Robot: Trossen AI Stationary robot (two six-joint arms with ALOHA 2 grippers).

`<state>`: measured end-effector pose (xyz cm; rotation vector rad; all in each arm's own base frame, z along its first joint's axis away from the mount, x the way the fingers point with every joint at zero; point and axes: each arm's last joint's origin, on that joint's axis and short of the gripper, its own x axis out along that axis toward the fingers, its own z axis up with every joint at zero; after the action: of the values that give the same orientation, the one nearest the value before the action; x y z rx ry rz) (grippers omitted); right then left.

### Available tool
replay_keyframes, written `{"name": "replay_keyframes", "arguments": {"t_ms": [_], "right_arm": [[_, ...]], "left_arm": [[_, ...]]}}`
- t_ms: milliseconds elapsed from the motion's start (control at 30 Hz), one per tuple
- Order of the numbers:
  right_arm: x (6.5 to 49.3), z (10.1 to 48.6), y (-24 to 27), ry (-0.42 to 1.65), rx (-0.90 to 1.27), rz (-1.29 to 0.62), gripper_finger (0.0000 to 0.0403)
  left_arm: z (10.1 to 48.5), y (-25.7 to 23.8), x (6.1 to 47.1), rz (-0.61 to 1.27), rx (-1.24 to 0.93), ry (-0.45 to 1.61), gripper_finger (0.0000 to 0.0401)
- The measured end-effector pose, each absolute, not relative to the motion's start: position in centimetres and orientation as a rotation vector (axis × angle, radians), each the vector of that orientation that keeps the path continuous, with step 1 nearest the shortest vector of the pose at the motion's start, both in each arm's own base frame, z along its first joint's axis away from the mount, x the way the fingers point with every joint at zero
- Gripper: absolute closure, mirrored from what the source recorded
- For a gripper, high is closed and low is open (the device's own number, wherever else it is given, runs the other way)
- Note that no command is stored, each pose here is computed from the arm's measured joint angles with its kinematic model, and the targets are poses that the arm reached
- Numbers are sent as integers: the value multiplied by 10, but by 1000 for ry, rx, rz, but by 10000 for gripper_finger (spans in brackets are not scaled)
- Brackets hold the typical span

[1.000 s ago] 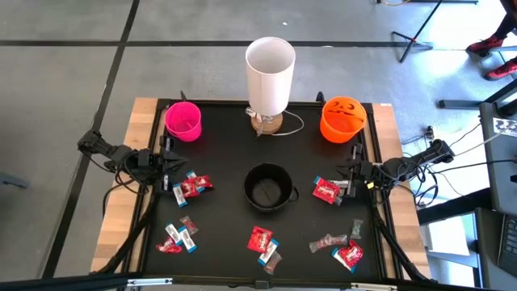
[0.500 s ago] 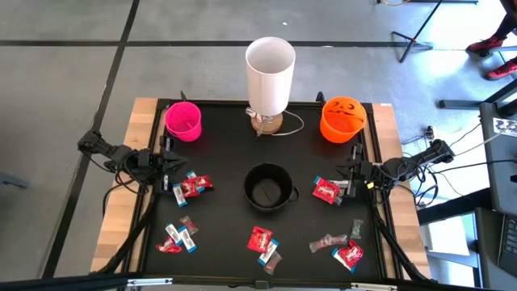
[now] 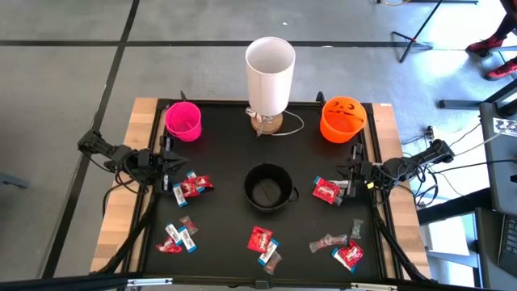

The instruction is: Sort candy

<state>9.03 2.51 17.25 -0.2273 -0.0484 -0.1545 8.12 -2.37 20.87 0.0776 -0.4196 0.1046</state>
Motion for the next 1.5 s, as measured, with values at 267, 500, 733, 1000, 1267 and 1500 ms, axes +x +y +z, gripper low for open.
{"name": "replay_keyframes", "arguments": {"t_ms": [267, 500, 733, 1000, 1267, 1500], "right_arm": [[90, 173, 25, -49, -227, -154, 402], [90, 173, 25, -49, -227, -154, 402], [90, 173, 25, -49, -227, -154, 402], [90, 173, 25, -50, -227, -154, 402], [90, 176, 25, -83, -207, -159, 402], [90, 176, 25, -89, -195, -158, 402]], "left_arm": [[209, -24, 81, 104, 78, -420, 397], [209, -24, 81, 105, 78, -420, 397], [209, -24, 81, 105, 78, -420, 397], [209, -24, 81, 104, 78, -420, 397], [209, -24, 81, 104, 78, -419, 397], [209, -24, 81, 105, 78, -420, 397]]}}
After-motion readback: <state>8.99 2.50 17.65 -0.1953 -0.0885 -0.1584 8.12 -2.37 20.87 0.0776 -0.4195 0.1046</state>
